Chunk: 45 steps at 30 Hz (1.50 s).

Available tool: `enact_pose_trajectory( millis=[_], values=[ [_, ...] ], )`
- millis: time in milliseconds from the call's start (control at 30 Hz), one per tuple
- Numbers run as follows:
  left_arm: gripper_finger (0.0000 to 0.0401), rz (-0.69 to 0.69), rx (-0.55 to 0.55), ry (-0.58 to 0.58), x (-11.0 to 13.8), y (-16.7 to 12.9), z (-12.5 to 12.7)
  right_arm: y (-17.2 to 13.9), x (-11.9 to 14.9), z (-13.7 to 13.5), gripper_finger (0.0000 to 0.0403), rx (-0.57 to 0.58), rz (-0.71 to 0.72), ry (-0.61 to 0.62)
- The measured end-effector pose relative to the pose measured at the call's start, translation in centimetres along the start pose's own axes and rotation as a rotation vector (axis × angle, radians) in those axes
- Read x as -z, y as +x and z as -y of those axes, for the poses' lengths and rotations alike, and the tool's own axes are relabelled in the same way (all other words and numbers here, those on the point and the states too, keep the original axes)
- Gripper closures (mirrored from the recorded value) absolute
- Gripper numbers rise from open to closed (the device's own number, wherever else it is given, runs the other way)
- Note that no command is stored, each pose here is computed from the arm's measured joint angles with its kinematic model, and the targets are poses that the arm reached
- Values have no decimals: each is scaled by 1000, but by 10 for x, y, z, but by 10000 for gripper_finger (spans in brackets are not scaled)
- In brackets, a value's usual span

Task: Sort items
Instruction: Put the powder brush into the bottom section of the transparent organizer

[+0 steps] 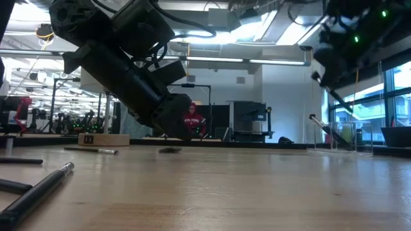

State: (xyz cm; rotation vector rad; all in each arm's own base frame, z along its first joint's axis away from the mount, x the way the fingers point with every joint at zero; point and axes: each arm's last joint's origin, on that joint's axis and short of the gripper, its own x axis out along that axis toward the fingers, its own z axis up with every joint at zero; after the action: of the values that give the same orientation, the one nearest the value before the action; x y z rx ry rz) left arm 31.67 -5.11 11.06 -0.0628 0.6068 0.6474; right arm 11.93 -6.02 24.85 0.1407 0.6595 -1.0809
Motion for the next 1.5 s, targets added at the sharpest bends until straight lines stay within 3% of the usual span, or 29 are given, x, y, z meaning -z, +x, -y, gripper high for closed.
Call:
enact_pose_trajectory(
  millis=[133, 500, 967, 1133, 1500],
  values=[
    [258, 0, -1, 0, 0, 0, 0, 13, 22, -4, 348, -27, -1, 7],
    [258, 1, -1, -3, 0, 0, 0, 12, 17, -7, 348, -61, -5, -10],
    [258, 0, -1, 0, 0, 0, 0, 29, 21, -19, 348, 0, -95, -77],
    [258, -4, -4, 6, 1, 0, 0, 29, 21, -20, 348, -47, -107, -95],
    [258, -7, 1, 5, 1, 0, 0, 31, 24, -21, 347, -44, -104, -75]
  ],
)
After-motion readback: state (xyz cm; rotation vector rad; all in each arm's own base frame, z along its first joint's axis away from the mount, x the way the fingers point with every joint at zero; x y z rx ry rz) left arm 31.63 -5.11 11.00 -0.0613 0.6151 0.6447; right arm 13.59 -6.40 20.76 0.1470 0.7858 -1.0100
